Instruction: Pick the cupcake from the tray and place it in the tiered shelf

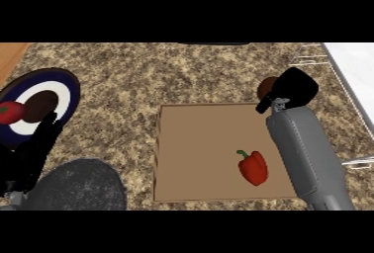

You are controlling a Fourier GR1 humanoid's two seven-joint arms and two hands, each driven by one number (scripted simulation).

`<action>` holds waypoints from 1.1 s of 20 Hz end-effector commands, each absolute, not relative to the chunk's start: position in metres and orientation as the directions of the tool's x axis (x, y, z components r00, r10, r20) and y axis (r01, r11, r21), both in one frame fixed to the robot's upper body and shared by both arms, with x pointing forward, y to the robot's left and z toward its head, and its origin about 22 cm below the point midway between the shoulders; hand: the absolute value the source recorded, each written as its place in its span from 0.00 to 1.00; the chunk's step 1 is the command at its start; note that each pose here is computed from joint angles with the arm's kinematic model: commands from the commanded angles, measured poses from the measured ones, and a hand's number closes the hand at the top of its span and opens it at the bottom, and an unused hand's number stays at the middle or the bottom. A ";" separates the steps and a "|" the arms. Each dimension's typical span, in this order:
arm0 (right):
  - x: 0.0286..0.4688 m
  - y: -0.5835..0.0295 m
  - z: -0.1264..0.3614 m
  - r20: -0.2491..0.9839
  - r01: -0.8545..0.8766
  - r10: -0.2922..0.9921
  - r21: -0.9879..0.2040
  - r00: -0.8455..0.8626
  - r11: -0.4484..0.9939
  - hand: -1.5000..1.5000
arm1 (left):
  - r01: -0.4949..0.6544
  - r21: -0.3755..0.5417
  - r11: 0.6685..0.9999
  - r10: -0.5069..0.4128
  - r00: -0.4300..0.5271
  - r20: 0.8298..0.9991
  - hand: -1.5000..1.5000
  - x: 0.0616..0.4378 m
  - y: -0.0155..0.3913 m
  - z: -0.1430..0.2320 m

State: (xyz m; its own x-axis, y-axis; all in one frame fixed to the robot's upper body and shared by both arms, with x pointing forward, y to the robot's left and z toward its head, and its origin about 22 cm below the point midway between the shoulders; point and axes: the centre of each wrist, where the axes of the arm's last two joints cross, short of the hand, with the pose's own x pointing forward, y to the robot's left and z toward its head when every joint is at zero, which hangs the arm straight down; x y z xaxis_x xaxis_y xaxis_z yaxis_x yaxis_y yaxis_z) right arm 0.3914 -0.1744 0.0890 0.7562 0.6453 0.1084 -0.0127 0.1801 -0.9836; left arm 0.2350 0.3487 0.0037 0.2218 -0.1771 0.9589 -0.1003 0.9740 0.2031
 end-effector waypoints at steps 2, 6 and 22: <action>0.419 -0.164 0.132 0.228 0.169 0.392 -0.969 0.891 0.179 1.00 | -0.092 0.197 0.976 -0.172 0.224 0.959 0.50 0.239 0.343 0.005; 0.431 -0.166 0.175 0.322 0.291 0.359 -0.947 0.876 0.139 1.00 | -0.089 0.205 0.975 -0.182 0.214 0.960 0.50 0.245 0.336 0.003; 0.400 -0.124 0.319 0.651 0.674 0.332 -0.736 0.683 0.057 1.00 | -0.105 0.224 0.969 -0.193 0.245 0.950 0.50 0.224 0.358 -0.007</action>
